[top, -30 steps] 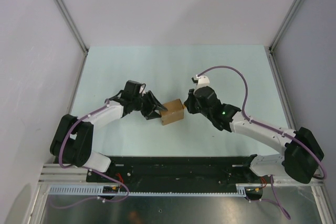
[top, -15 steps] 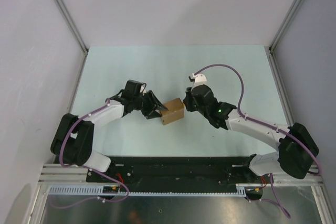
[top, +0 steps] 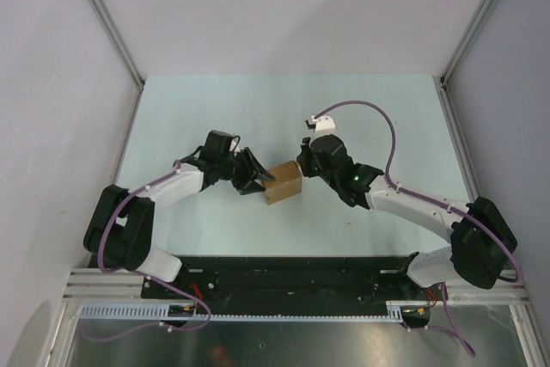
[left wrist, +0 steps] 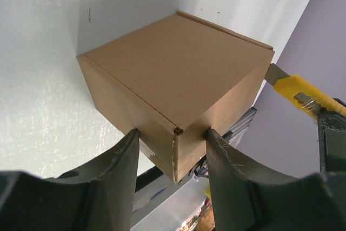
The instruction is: Unpack the express box
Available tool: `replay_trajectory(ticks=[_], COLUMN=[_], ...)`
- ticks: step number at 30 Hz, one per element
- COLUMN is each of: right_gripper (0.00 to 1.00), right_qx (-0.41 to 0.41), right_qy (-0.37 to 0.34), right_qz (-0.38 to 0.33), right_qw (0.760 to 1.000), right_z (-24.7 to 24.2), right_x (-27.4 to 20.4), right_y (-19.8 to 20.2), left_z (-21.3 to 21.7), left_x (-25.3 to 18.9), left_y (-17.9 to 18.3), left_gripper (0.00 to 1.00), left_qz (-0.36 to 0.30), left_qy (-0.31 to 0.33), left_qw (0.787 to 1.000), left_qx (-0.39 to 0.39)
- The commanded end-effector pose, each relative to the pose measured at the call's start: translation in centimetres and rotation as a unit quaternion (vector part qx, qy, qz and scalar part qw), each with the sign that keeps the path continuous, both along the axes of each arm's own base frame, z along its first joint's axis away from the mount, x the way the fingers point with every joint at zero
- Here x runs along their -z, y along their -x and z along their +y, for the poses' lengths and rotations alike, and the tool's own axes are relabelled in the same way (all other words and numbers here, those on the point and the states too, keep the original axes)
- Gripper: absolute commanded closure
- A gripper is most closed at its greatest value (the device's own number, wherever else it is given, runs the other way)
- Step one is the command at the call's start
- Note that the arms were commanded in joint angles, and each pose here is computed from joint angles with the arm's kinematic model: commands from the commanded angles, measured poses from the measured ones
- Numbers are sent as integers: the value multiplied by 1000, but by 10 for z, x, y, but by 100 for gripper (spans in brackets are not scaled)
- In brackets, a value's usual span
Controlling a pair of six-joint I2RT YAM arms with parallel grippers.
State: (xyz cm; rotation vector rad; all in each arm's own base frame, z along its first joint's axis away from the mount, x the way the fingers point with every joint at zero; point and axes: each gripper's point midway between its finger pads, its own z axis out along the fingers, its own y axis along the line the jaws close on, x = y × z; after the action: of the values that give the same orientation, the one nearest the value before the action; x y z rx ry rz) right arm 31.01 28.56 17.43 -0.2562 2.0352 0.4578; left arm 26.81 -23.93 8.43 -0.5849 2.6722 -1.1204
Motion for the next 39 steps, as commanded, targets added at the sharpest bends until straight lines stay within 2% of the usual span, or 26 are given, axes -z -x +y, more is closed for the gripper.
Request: replay_trajectory(ticks=[1,5,8,11,12,15,18,24,29,31,32,33,39], right_gripper=[100,100,100,100,100,100,100,100,100,100,100,100,100], right_qx=[-11,-5,0,4,4,-8,-22,-81,-87,-82,-77,-73,-29], right_qy=[-64,-81,-83,-86,-81,-70,-54,-33,-19,-8,-7,-3,16], right_qz=[-45,-61,-62,-57,-48,-27,1,41,76,86,88,91,81], right_qw=[997,995,995,995,996,997,998,995,993,993,993,993,996], right_z=[17,6,-6,-15,-17,-19,-18,-1,7,9,10,10,5], right_x=[-53,-77,-91,-96,-93,-85,-72,-46,-11,3,7,12,32], right_y=[-4,3,12,19,23,34,48,80,89,87,86,85,62], left_z=[33,28,22,14,13,8,6,9,18,29,33,38,34], left_x=[66,55,34,2,-9,-32,-50,-77,-75,-70,-65,-64,-51], left_y=[27,20,7,-7,-11,-19,-21,-25,-43,-54,-59,-67,-79], left_gripper=[57,56,53,42,35,25,20,15,19,25,34,38,47], left_qz=[60,45,6,-47,-64,-99,-126,-185,-211,-217,-218,-230,-232], left_qy=[-129,-117,-106,-88,-82,-68,-60,-59,-87,-113,-128,-151,-164], left_qw=[990,992,994,995,994,992,990,980,972,969,967,961,957], left_qx=[-2,1,8,18,18,26,35,48,55,42,39,36,62])
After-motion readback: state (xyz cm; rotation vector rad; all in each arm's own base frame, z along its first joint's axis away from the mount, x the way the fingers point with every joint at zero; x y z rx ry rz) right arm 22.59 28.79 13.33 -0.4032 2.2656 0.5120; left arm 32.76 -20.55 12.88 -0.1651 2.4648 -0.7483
